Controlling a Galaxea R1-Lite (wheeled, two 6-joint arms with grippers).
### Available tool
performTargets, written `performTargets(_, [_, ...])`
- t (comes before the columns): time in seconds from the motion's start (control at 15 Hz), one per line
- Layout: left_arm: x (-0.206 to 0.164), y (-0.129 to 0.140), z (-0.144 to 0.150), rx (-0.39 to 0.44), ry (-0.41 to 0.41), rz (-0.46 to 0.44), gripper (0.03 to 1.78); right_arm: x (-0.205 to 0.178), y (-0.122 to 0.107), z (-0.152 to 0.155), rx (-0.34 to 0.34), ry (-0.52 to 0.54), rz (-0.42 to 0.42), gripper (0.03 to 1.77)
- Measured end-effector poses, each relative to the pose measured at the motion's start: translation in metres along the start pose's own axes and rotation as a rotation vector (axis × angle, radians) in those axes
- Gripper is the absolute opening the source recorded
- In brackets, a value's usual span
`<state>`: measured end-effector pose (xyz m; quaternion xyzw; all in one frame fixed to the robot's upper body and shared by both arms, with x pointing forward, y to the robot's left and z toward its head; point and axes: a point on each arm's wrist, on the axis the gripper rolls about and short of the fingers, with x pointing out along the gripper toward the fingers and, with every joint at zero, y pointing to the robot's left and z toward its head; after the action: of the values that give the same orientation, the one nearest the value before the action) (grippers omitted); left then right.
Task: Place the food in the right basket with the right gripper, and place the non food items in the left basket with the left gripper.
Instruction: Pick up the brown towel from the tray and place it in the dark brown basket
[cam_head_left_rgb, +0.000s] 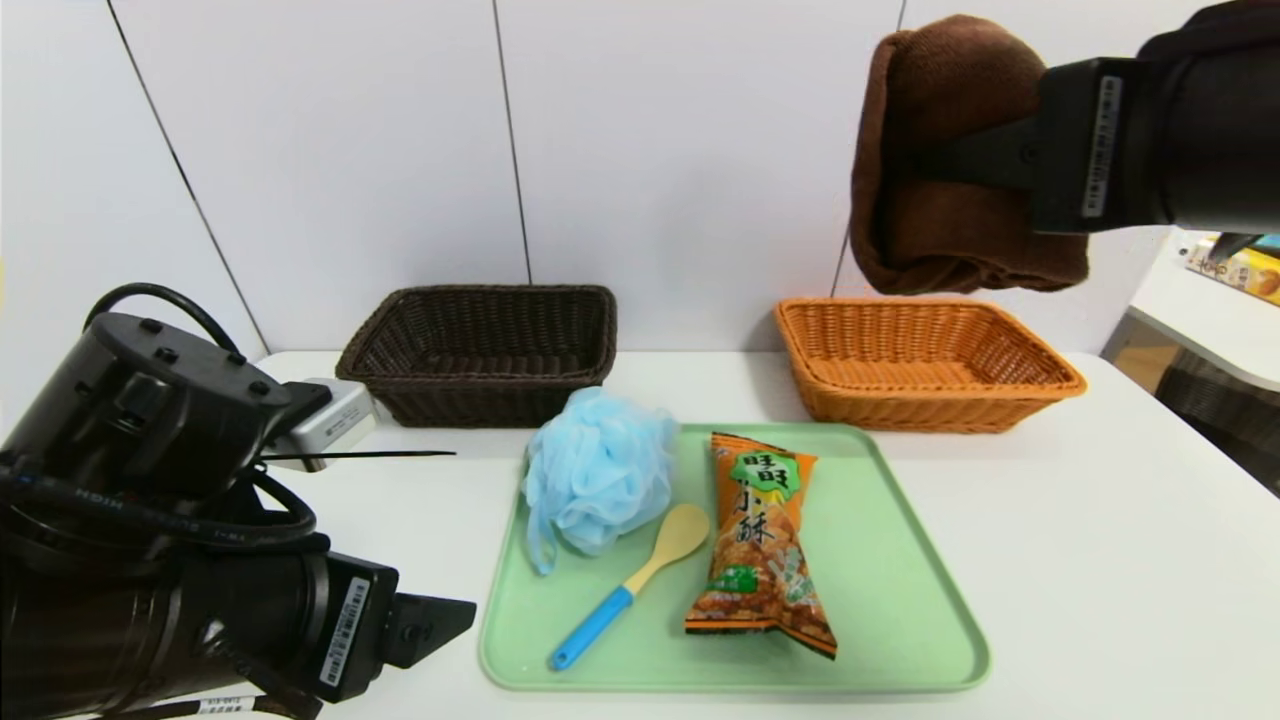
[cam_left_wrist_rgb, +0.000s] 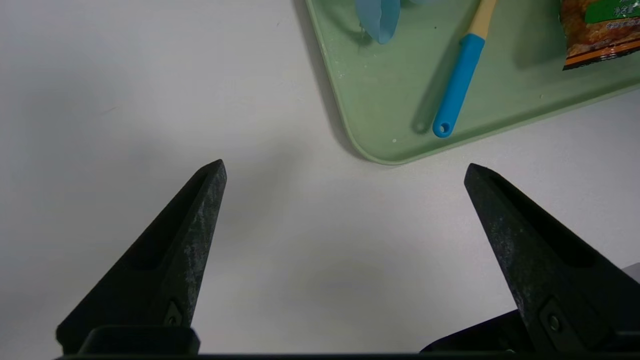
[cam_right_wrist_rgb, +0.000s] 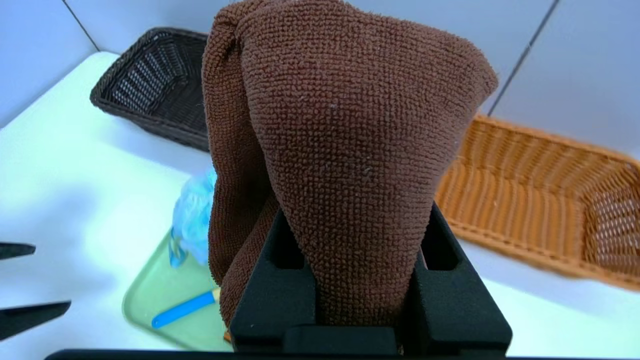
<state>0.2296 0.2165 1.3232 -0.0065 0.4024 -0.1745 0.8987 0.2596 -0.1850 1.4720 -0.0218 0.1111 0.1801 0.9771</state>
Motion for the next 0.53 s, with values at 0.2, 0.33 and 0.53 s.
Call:
performTargets(0.2, [-0.005, 0.001, 0.000, -0.001, -0.024, 0.009, 1.69, 0.033, 0.015, -0.001, -0.001, -0.036, 0.031, 0.44])
performTargets(0.33, [-0.007, 0.001, 0.002, 0.000, -0.036, 0.008, 1.69, 0.060, 0.029, -0.005, 0.005, -0.064, 0.062, 0.44])
performTargets(0.53, [-0.010, 0.001, 0.003, -0.001, -0.049, 0.002, 1.69, 0.103, 0.051, -0.014, -0.008, -0.124, 0.093, 0.44])
